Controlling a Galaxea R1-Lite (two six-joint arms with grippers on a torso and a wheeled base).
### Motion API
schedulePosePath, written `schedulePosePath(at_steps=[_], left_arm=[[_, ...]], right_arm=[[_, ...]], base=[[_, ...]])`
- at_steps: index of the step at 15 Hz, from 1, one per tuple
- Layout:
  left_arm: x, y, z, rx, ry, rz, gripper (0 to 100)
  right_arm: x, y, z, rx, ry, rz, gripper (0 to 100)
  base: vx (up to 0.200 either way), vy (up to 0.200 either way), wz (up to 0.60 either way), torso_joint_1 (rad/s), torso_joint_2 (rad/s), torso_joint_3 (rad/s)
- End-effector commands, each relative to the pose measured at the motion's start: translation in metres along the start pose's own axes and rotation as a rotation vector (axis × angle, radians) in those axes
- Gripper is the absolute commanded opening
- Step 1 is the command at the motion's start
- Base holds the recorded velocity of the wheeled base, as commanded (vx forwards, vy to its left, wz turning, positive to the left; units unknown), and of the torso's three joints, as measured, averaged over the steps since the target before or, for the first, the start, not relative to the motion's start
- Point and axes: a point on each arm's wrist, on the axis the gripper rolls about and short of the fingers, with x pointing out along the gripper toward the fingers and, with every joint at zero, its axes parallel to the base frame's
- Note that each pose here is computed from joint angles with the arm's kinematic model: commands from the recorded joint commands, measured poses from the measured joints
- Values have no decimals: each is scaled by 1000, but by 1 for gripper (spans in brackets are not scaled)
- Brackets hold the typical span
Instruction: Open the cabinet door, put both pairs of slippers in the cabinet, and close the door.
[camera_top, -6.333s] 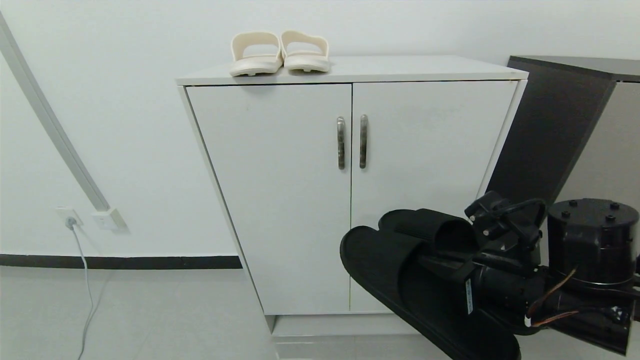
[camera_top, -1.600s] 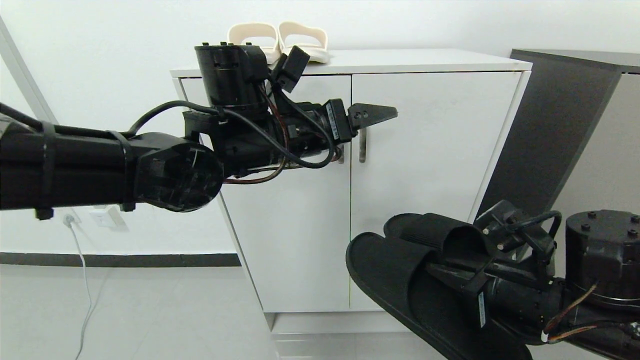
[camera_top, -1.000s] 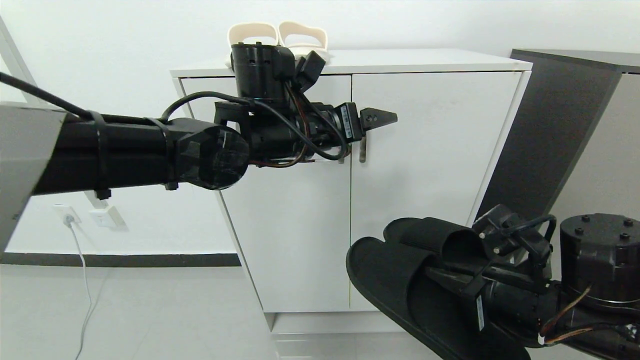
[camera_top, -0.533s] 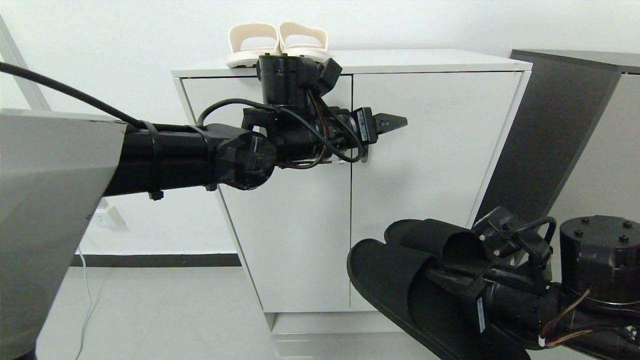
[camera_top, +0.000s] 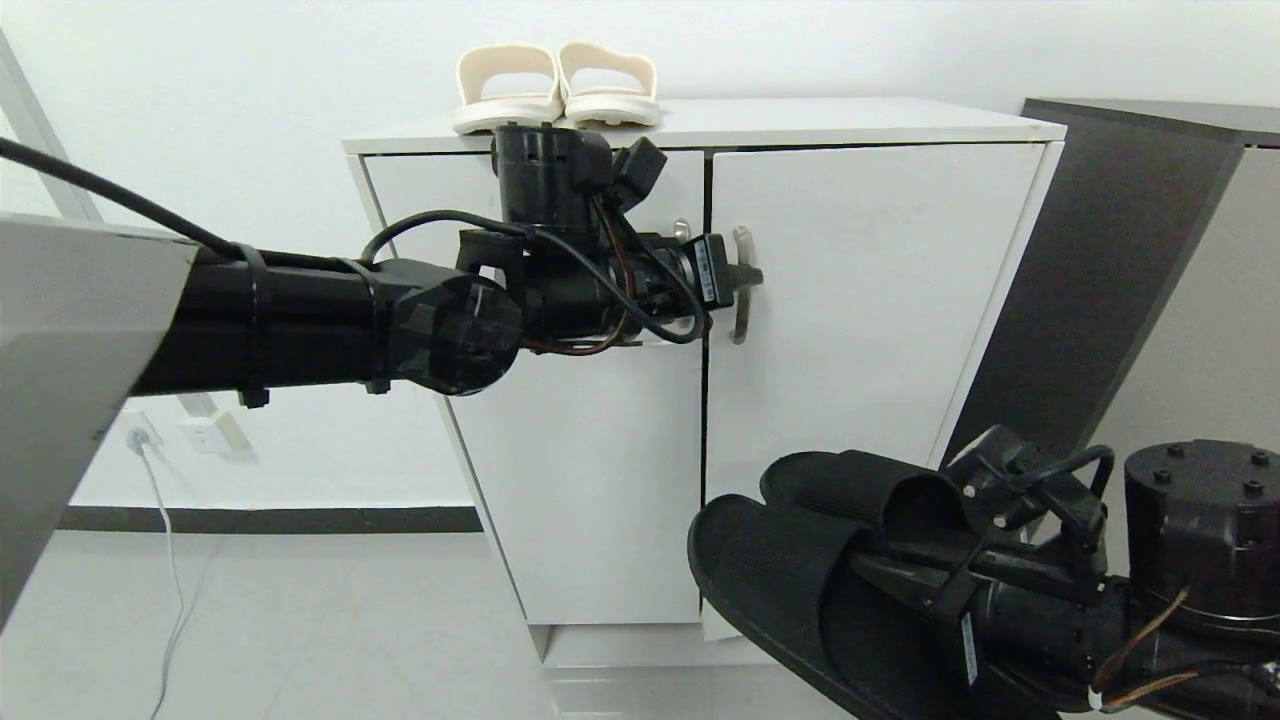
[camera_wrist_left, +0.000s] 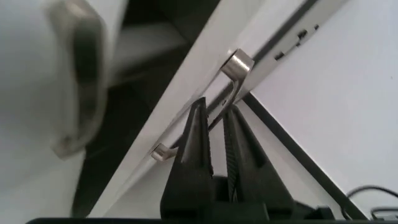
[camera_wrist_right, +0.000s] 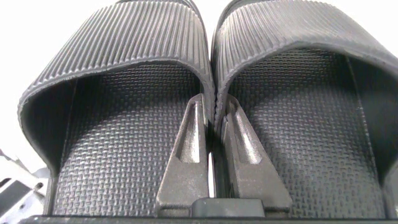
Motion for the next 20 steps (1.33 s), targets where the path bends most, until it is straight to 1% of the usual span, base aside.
schedulePosePath(at_steps=[1, 4, 6, 8, 9, 12, 18, 19, 20], left_arm=[[-18, -11, 7, 5, -10, -5, 0], [-39, -26, 3, 5, 5, -18, 0], [-55, -32, 2, 6, 6, -16, 0], [-70, -35, 1, 16, -23, -21, 0], [-75, -30, 0, 17, -35, -10, 0], [-73, -14, -1, 2, -28, 29, 0], [-24, 14, -4, -2, -36, 36, 0], [-19, 16, -5, -5, -41, 36, 0], [-17, 16, -4, -20, -48, 31, 0]], right_arm=[[-4, 1, 0, -2, -7, 7, 0], [-5, 1, 0, -4, -8, 8, 0], [-6, 1, 0, -11, -8, 8, 0], [-6, 1, 0, -18, -11, 10, 0], [-6, 1, 0, -20, -11, 11, 0], [-7, 2, 0, -20, -14, 11, 0], [-11, 5, -2, -25, -11, 27, 0], [-12, 7, -2, -27, -11, 32, 0], [-13, 11, -4, -34, -3, 50, 0]], base=[[0, 0, 0, 0, 0, 0], [0, 0, 0, 0, 0, 0], [0, 0, 0, 0, 0, 0], [0, 0, 0, 0, 0, 0], [0, 0, 0, 0, 0, 0], [0, 0, 0, 0, 0, 0], [0, 0, 0, 0, 0, 0], [0, 0, 0, 0, 0, 0], [0, 0, 0, 0, 0, 0]])
